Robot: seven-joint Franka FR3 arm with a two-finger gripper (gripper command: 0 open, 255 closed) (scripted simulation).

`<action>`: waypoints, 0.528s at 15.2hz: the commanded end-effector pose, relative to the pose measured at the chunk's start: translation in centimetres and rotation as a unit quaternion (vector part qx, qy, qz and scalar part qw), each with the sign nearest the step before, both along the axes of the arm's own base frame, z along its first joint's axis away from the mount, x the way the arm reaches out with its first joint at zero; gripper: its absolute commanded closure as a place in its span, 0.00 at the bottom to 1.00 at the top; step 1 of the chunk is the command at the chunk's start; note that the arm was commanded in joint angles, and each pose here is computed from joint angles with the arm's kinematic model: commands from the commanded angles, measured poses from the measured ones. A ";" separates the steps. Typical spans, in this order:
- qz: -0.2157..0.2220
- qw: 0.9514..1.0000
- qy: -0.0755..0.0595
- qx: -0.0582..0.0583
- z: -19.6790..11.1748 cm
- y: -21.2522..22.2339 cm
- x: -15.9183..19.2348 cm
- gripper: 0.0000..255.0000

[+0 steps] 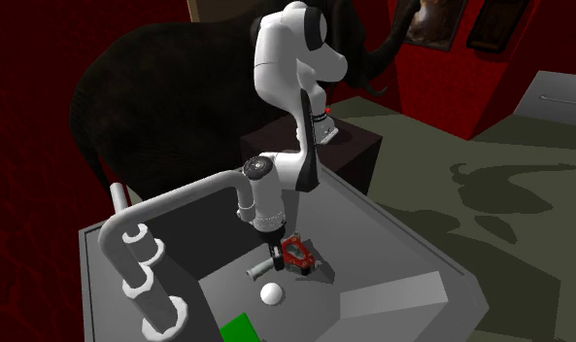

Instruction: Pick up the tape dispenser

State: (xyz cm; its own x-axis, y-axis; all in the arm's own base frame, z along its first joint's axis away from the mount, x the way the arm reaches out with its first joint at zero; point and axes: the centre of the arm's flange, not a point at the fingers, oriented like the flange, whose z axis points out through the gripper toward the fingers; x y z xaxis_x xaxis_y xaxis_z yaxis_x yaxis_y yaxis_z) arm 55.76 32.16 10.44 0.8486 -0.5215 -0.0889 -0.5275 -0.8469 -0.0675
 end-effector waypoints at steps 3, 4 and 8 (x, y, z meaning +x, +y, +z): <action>0.001 1.000 0.002 0.000 1.0 0.1 -0.2 1.00; 0.001 1.000 0.002 0.000 1.5 0.1 -0.2 1.00; 0.001 1.000 0.002 0.000 3.6 0.1 -0.2 1.00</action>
State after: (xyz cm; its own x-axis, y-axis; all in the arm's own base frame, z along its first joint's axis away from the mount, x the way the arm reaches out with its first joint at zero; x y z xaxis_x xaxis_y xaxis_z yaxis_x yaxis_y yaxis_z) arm 55.65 32.12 13.47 0.8492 -0.5201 -0.0915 -0.5263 -0.8478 -0.0653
